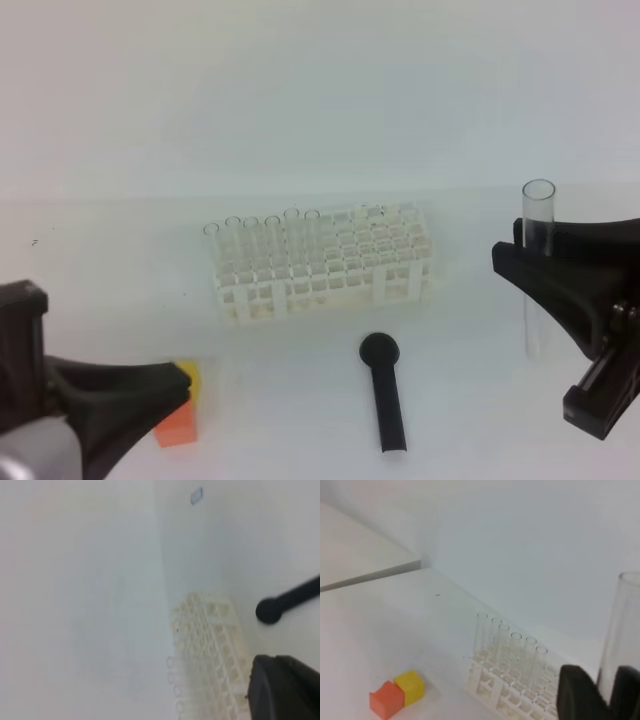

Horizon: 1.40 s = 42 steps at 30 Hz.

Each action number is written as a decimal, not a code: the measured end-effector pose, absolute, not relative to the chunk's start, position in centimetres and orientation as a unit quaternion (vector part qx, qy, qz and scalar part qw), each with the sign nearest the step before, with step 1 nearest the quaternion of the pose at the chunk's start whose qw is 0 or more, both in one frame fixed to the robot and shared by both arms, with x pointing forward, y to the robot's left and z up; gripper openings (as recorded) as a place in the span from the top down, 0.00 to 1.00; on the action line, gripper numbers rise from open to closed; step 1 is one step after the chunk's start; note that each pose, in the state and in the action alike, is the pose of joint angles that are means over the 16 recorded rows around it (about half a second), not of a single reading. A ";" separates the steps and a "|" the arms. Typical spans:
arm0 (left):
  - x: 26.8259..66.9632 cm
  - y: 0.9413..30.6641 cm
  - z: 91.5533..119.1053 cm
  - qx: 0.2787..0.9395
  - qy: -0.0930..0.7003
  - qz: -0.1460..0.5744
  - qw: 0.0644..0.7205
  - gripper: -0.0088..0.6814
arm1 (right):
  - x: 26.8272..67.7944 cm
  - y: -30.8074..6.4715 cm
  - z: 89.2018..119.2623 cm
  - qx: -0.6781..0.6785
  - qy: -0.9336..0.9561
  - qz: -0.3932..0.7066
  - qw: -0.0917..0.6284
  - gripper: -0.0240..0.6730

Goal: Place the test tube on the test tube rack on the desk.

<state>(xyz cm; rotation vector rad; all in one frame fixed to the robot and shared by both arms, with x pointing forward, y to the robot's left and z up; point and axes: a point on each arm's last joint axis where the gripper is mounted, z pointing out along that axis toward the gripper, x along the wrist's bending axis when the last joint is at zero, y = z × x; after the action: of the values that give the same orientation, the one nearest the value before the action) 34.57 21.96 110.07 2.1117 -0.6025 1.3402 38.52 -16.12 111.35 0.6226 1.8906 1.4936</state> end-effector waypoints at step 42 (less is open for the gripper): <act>29.7 27.1 96.6 0.734 -0.065 0.629 0.245 0.99 | 41.1 -13.7 107.4 0.244 0.775 0.502 0.295 0.79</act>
<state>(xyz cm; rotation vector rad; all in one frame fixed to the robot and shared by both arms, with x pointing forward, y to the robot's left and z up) 29.69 27.10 96.60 2.0042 -0.1787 1.7177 41.11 -13.67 107.38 0.6501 2.0630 1.3362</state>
